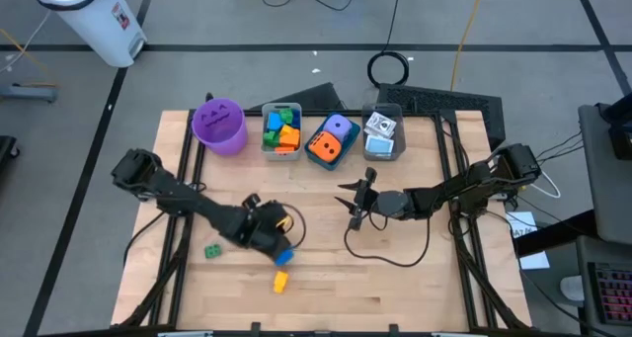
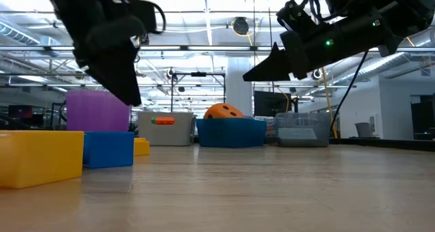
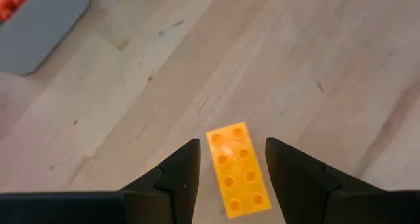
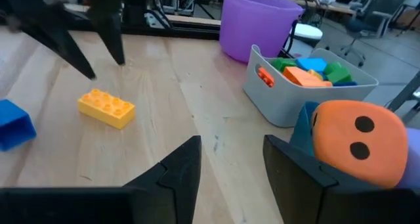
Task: Pick & Place Toys
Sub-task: Put the yellow game piece into the gray bin
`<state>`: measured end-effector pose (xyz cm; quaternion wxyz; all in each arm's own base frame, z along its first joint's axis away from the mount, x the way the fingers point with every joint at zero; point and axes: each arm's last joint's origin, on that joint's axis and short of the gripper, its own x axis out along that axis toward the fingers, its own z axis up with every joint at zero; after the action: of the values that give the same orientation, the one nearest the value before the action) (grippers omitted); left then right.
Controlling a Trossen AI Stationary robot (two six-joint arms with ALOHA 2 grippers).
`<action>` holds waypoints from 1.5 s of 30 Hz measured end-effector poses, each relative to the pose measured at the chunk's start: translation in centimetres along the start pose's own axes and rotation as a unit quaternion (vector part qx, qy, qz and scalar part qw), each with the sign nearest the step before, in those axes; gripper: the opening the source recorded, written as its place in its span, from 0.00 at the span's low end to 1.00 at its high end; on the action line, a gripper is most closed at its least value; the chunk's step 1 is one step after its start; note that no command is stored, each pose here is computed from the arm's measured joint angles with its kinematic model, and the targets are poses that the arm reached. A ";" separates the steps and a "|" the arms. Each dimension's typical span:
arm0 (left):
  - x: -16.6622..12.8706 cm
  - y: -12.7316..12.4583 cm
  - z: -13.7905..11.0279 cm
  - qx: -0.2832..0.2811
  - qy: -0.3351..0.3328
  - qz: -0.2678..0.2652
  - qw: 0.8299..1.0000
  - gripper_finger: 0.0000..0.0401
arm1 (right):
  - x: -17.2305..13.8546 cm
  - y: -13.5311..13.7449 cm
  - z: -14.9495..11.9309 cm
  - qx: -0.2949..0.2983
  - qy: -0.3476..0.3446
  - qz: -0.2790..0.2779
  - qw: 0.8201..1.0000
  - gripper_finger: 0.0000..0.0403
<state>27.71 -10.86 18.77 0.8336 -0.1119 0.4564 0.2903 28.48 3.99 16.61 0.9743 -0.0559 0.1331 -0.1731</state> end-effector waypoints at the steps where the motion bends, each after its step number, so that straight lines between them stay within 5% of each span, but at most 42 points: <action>1: 0.3 0.3 0.3 0.001 0.010 -0.002 1.000 0.44 | 0.0 0.0 0.0 0.003 0.000 0.000 1.000 0.39; 12: 1.7 1.6 1.9 -0.011 0.073 -0.028 0.997 0.44 | 0.3 -0.5 0.1 -0.047 -0.004 -0.011 0.999 0.39; 27: 1.9 1.6 2.2 -0.022 0.076 -0.045 0.996 0.44 | 0.9 -1.8 0.1 0.009 -0.001 -0.034 0.999 0.39; 45: 4.2 1.1 1.9 -0.030 0.119 -0.054 0.991 0.44 | 0.9 -1.7 0.0 0.009 0.002 -0.033 0.999 0.39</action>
<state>30.10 -7.47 16.43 0.7839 -0.1954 0.5370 0.2427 28.70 2.06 16.67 0.9683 -0.0509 0.1316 -0.2061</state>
